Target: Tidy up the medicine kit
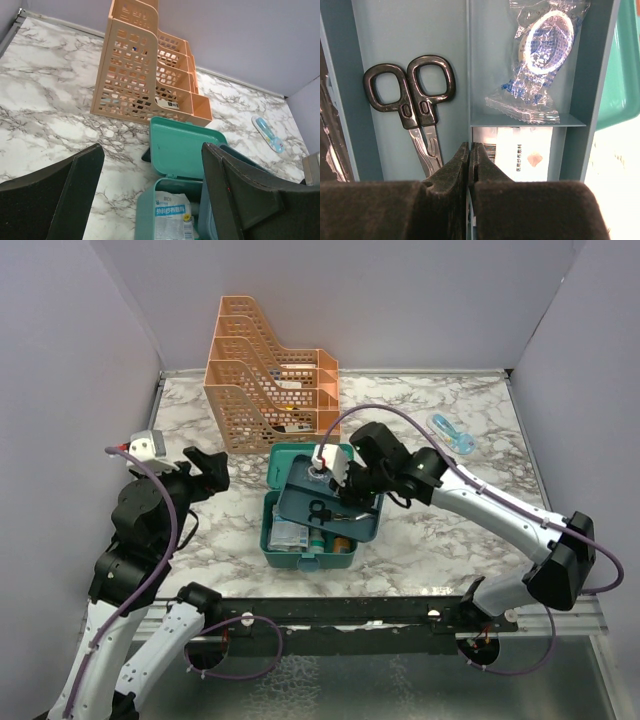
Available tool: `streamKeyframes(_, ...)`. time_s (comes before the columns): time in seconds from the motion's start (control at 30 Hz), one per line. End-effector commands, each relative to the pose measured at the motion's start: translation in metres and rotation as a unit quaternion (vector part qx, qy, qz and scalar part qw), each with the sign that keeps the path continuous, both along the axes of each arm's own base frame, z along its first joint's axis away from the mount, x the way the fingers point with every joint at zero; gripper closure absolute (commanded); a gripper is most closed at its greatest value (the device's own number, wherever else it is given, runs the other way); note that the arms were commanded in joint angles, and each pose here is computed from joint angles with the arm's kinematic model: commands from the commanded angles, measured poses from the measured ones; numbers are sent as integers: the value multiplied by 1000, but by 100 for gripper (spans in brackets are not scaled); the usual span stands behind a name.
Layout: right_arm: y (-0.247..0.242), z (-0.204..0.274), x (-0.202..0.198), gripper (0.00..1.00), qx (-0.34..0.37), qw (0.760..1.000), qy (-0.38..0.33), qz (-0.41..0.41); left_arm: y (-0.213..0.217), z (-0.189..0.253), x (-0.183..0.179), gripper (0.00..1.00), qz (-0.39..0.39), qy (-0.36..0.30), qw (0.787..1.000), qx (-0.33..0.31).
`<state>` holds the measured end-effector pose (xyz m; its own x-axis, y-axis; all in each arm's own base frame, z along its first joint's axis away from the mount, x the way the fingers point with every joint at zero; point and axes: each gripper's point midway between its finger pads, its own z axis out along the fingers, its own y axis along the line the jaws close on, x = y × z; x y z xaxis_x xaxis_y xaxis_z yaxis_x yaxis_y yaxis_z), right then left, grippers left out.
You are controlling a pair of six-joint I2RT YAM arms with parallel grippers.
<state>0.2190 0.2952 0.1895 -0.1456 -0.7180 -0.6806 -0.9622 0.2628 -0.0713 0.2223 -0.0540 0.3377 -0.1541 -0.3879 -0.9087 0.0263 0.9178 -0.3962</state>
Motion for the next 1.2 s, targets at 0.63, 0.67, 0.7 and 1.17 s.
streamKeyframes(0.63,69,-15,-19,99,-37,989,-25,143,8,9,-5,18,14,-5,1000,5)
streamKeyframes(0.67,68,-18,-18,99,-42,989,-25,143,7,8,-5,18,12,-4,1000,4)
streamKeyframes(0.7,67,-20,-17,99,-47,989,-25,141,7,7,-5,18,12,-3,1000,5)
streamKeyframes(1.17,63,-42,-22,99,-78,987,1,142,7,3,-3,18,14,3,1000,7)
